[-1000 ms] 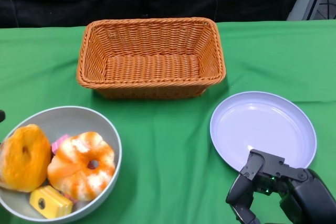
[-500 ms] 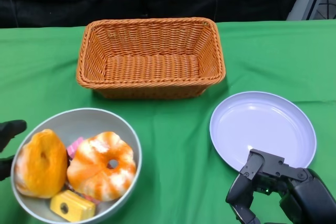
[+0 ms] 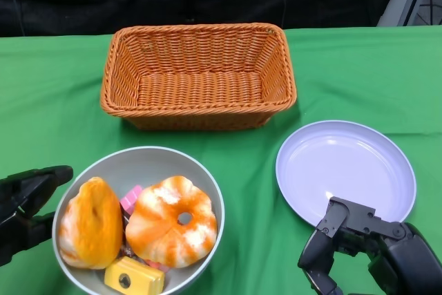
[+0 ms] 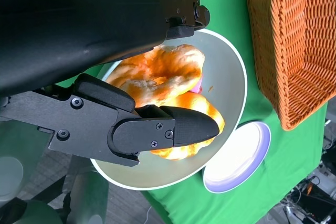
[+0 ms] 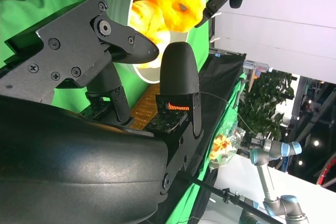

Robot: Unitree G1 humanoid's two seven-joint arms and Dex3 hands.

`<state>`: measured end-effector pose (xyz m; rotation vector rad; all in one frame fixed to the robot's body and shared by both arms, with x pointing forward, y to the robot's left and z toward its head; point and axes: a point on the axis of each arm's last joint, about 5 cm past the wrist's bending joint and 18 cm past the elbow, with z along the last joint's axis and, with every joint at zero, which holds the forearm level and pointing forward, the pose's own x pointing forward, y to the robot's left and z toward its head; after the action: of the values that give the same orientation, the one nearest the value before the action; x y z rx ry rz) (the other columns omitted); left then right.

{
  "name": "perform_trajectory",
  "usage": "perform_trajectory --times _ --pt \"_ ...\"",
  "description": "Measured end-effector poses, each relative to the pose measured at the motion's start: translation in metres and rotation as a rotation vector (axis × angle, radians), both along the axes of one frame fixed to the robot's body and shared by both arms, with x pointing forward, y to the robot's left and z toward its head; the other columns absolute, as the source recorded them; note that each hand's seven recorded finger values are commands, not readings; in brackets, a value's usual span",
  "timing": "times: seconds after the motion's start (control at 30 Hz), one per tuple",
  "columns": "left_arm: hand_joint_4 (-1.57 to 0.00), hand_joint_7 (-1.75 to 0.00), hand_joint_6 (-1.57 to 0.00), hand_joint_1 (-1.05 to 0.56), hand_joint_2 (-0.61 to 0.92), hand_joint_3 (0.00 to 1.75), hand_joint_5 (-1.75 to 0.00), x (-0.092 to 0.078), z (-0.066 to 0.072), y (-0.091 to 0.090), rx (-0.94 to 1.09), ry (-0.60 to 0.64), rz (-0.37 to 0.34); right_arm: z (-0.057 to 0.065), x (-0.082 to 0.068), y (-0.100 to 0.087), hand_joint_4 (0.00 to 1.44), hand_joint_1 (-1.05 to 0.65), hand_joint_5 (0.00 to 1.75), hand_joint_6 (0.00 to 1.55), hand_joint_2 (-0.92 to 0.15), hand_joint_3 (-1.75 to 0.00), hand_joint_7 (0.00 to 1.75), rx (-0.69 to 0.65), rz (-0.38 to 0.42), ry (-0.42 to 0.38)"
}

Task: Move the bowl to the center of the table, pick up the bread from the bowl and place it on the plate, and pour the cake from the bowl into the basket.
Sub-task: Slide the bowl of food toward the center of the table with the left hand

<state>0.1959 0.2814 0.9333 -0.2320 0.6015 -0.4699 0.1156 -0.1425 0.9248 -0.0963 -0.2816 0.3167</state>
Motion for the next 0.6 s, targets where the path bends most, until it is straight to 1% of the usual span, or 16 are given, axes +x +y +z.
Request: perform_trajectory --times 0.17,0.33,0.5,0.6 --pt "0.0 0.0 0.0 -0.75 0.92 0.42 0.0 0.0 0.004 -0.013 -0.046 -0.014 -0.033 0.0 0.0 0.0 0.75 -0.15 1.65 0.68 -0.55 -0.93 1.39 0.001 0.002 0.001" --pt "0.0 0.0 0.0 -0.74 0.92 0.42 0.0 -0.001 0.004 -0.025 -0.09 -0.008 -0.036 0.0 0.0 0.0 0.75 -0.15 1.65 0.67 -0.54 -0.93 1.39 0.0 0.002 0.003" --pt "0.0 0.0 0.0 -0.72 0.92 0.44 0.0 -0.001 0.005 -0.034 -0.108 0.0 -0.023 0.0 0.0 0.0 0.76 -0.14 1.65 0.68 -0.54 -0.94 1.39 0.0 0.002 0.003" --pt "0.0 0.0 0.0 -0.71 0.92 0.47 0.0 0.002 0.008 -0.041 -0.116 -0.026 -0.045 0.0 0.0 0.0 0.76 -0.14 1.65 0.68 -0.53 -0.95 1.39 0.0 0.002 0.003"
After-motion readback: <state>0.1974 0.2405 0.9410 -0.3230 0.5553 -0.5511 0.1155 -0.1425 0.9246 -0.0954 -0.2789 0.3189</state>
